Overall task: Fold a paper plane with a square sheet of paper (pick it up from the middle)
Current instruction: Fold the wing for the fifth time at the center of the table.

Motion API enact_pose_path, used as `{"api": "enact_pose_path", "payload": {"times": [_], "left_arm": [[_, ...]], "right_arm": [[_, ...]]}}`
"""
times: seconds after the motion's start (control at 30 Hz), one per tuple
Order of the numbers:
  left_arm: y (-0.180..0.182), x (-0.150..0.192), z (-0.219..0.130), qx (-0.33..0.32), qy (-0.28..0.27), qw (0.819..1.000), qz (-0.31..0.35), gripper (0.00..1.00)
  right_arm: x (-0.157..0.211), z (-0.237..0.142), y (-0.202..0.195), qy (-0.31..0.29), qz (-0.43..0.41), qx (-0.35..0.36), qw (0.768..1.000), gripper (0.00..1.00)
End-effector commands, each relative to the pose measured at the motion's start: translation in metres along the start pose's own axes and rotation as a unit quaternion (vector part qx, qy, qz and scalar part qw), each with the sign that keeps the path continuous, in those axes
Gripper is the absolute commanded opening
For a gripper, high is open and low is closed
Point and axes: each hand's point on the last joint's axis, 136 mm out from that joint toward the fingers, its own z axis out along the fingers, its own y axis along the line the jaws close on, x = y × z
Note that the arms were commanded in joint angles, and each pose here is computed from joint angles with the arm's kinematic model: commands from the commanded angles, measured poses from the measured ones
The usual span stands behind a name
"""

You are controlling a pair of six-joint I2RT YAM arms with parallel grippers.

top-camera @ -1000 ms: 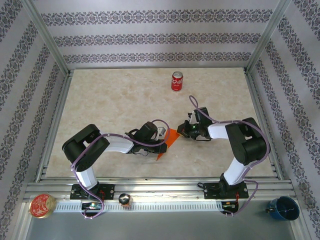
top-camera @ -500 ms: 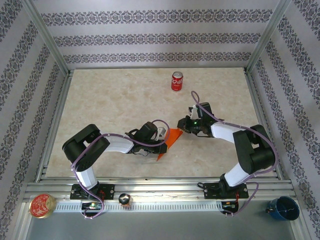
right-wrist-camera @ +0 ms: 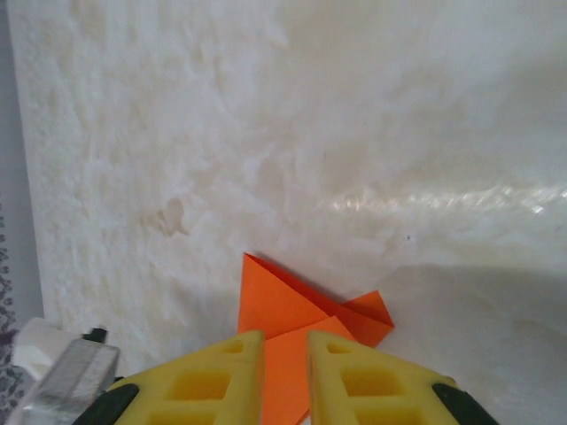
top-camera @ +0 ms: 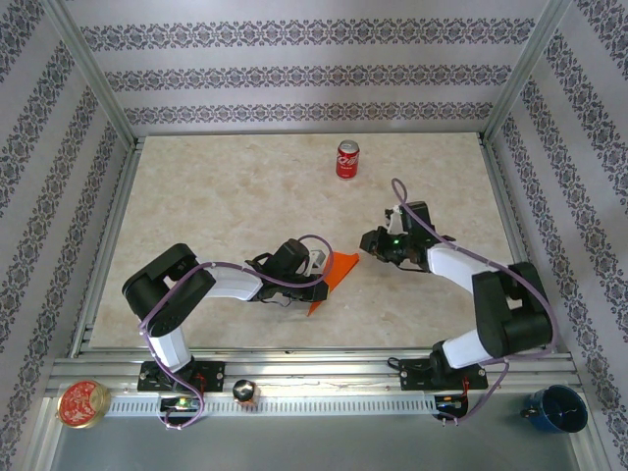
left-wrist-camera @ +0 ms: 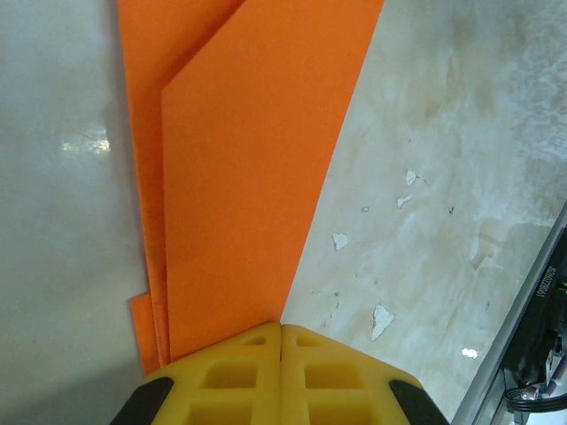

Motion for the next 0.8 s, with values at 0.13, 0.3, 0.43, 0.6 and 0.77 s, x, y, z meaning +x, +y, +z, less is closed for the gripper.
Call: {"api": "enact_pose_path", "payload": {"times": [0.13,0.3,0.43,0.6,0.77], "left_arm": [[0.033,0.036,0.004,-0.051,0.057,0.996,-0.052,0.00],[0.024,0.029,0.003,-0.037,0.049,0.997,-0.051,0.00],[0.017,0.025,0.000,-0.030,0.046,0.997,-0.049,0.00],[-0.014,0.003,-0.017,-0.003,0.019,0.999,-0.032,0.00],[-0.040,-0.025,-0.023,0.020,-0.012,1.000,-0.013,0.00]], "right_arm": [[0.022,0.013,0.035,0.043,-0.034,-0.048,0.997,0.07],[0.046,0.041,0.018,0.080,-0.020,-0.021,0.996,0.03],[0.052,0.053,-0.014,0.094,-0.017,0.031,0.995,0.00],[0.059,0.057,-0.036,0.105,0.001,0.050,0.993,0.00],[0.064,0.060,-0.038,0.113,0.001,0.049,0.992,0.00]]}}
